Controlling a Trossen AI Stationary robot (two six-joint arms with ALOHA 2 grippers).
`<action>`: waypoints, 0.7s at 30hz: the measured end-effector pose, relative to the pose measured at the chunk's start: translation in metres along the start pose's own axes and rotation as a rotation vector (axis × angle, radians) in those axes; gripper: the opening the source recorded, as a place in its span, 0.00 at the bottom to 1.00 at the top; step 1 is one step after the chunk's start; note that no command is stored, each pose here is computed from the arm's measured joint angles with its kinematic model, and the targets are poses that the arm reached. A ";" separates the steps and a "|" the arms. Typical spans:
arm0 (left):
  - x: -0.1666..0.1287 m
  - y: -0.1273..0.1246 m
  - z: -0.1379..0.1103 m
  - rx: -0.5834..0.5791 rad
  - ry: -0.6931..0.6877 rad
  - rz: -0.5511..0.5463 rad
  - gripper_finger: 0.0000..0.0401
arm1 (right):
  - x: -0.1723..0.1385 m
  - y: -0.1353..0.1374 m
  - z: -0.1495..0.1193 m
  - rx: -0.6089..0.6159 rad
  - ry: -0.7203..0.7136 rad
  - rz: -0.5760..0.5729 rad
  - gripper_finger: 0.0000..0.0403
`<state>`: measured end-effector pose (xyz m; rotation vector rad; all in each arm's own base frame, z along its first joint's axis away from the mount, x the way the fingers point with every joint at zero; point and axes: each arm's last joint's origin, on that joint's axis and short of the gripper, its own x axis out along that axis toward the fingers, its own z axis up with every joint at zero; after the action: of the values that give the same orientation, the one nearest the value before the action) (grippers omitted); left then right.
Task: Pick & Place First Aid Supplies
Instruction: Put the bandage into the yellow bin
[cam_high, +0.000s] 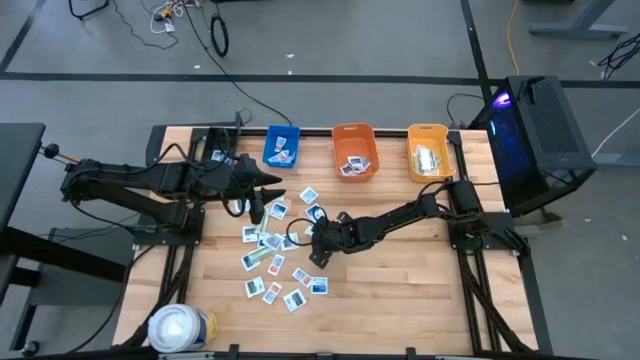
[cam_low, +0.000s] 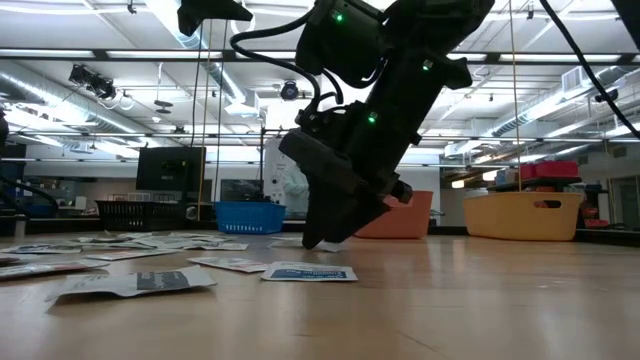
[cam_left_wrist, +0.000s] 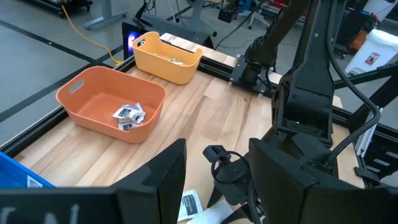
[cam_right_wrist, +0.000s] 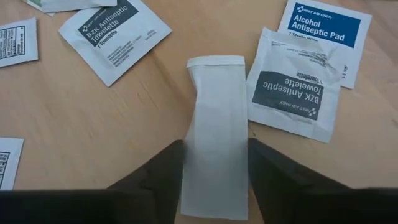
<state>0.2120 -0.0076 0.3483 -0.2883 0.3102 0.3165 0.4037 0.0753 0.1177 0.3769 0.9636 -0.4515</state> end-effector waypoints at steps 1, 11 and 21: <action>0.000 0.000 0.000 0.000 0.000 0.000 0.45 | 0.000 0.000 0.000 0.000 0.000 0.000 0.42; 0.000 0.000 0.000 -0.003 0.000 0.000 0.45 | 0.000 0.000 0.000 0.001 0.001 0.007 0.38; 0.000 0.000 0.000 -0.003 -0.001 0.000 0.45 | -0.005 0.004 0.003 0.021 0.001 0.061 0.32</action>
<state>0.2121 -0.0076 0.3483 -0.2907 0.3091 0.3168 0.4050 0.0779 0.1235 0.4240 0.9463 -0.4066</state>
